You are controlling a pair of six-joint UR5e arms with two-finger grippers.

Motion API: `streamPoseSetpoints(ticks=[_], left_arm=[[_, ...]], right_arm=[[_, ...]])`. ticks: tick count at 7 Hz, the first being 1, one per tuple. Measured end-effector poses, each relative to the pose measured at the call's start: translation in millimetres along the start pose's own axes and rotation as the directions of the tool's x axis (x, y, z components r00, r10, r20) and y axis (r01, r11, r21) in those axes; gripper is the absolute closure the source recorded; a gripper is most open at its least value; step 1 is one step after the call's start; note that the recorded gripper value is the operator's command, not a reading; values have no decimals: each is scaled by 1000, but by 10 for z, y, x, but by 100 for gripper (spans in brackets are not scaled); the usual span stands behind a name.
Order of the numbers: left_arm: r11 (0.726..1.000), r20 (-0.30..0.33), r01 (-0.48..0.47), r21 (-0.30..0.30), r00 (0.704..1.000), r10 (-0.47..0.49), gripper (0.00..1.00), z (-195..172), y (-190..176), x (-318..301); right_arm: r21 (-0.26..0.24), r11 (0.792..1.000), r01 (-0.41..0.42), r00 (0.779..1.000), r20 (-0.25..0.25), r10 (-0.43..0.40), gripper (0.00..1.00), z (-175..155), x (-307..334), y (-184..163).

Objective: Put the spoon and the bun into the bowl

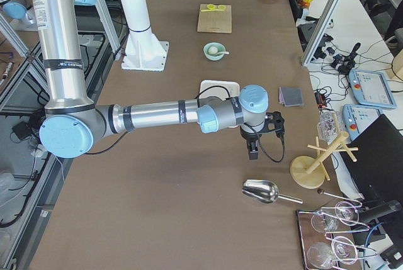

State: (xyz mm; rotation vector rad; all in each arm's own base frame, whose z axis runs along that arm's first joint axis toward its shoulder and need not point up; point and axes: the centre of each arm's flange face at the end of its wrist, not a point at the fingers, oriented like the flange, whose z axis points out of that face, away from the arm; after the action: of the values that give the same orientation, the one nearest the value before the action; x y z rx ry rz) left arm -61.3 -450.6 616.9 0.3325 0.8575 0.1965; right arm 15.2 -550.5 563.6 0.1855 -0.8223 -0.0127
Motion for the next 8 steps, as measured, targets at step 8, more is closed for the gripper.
streamPoseSetpoints(ticks=[8], left_arm=[[978,146,153,-140,980,-133,2,-94,-287,49]], right_arm=[[-6,999,-35,996,-78,34,0,22,283,165]])
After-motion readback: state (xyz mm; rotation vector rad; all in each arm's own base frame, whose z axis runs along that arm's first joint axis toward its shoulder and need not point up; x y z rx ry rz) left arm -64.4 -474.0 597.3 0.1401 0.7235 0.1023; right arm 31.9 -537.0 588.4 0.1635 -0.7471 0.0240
